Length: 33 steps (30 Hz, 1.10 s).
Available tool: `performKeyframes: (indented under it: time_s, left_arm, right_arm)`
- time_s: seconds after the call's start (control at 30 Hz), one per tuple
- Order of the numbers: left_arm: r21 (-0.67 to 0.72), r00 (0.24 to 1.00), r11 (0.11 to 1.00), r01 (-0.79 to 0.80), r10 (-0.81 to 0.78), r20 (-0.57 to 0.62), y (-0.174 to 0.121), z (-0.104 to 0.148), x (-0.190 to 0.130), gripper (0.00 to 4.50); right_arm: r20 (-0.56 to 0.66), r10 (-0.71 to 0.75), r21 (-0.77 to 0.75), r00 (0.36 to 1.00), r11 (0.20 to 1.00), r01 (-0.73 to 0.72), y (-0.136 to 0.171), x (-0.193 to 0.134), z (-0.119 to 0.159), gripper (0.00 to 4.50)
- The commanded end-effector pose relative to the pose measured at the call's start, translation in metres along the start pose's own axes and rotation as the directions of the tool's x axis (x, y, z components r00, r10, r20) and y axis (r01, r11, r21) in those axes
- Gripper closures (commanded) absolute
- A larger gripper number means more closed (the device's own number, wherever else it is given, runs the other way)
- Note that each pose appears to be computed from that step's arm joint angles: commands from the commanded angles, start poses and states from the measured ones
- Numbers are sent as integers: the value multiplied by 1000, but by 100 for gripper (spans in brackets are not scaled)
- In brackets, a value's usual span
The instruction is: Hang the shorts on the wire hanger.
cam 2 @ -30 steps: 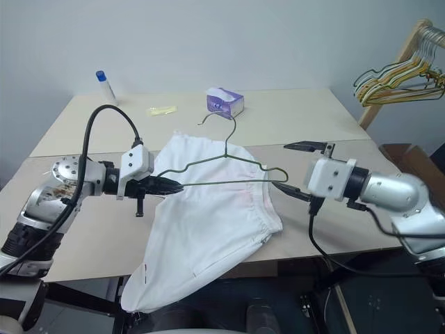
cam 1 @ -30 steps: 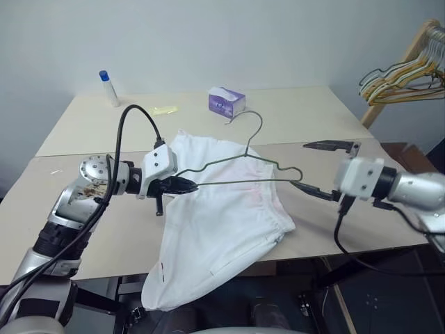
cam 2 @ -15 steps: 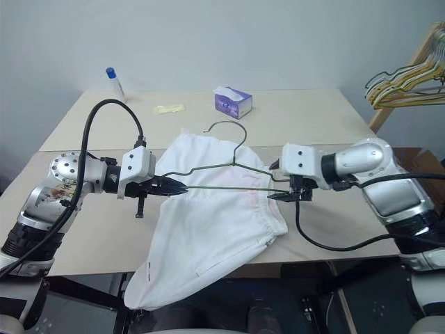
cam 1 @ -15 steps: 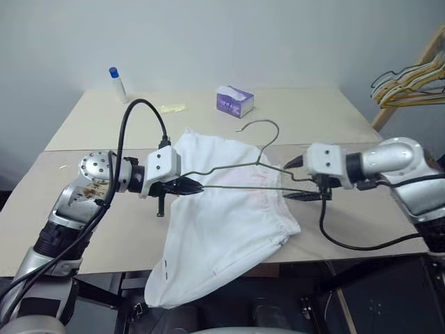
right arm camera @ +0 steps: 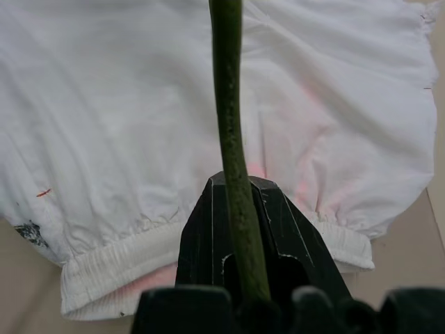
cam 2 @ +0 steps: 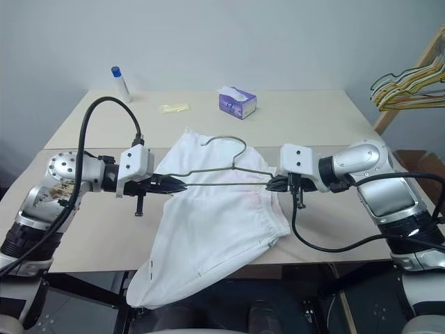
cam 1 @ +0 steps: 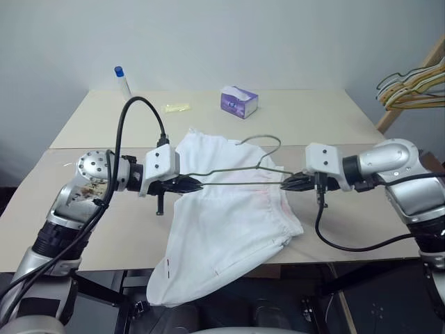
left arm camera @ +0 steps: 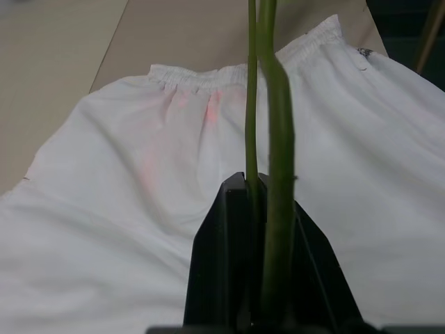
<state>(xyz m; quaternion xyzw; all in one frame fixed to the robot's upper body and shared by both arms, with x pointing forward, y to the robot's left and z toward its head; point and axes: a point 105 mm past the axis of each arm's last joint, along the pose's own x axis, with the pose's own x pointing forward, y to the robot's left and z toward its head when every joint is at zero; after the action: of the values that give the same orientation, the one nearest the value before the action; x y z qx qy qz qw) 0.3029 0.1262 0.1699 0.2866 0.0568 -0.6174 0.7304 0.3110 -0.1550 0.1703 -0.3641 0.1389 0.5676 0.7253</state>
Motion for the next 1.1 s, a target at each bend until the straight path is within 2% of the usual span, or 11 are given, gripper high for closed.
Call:
performKeyframes:
  time_s: [0.03,0.13,0.23,0.4,0.53,0.67,0.73,0.8,0.87,0.93,1.1]
  left_arm:
    - [3,998,999,-33,33,48,10,10,-10,343]
    - [-39,986,986,-161,162,43,32,2,-25,251]
    - [-60,975,975,-214,217,48,41,1,-36,158]
    - [-90,958,957,-275,281,62,44,0,-47,2]
    - [-102,957,961,-258,269,108,39,7,-48,2]
    - [-164,926,954,-252,287,246,37,28,-53,2]
    - [-256,902,943,-212,289,319,36,40,-59,2]
    - [-284,894,945,-159,260,364,30,48,-64,2]
    - [-283,902,951,-125,228,366,22,51,-66,2]
    - [-273,915,957,-101,197,351,15,51,-66,2]
    - [-287,923,953,-94,192,334,4,49,-64,2]
  right_arm:
    - [65,-25,-2,998,1000,26,2,-14,15,450]
    - [76,-39,123,996,992,30,16,-23,4,450]
    - [74,-53,215,996,976,36,26,-30,-5,450]
    - [91,-116,480,989,876,58,41,-41,-25,450]
    - [91,-166,674,982,736,62,49,-43,-38,450]
    - [-8,-227,861,974,494,122,51,-42,-68,450]
    - [-137,-177,913,975,358,194,56,-43,-91,450]
    - [-177,-132,936,975,283,209,60,-46,-102,450]
    - [-189,-100,963,977,174,204,60,-51,-111,450]
    - [-192,-75,973,978,116,200,63,-52,-117,450]
    - [-187,12,981,982,44,187,79,-48,-124,450]
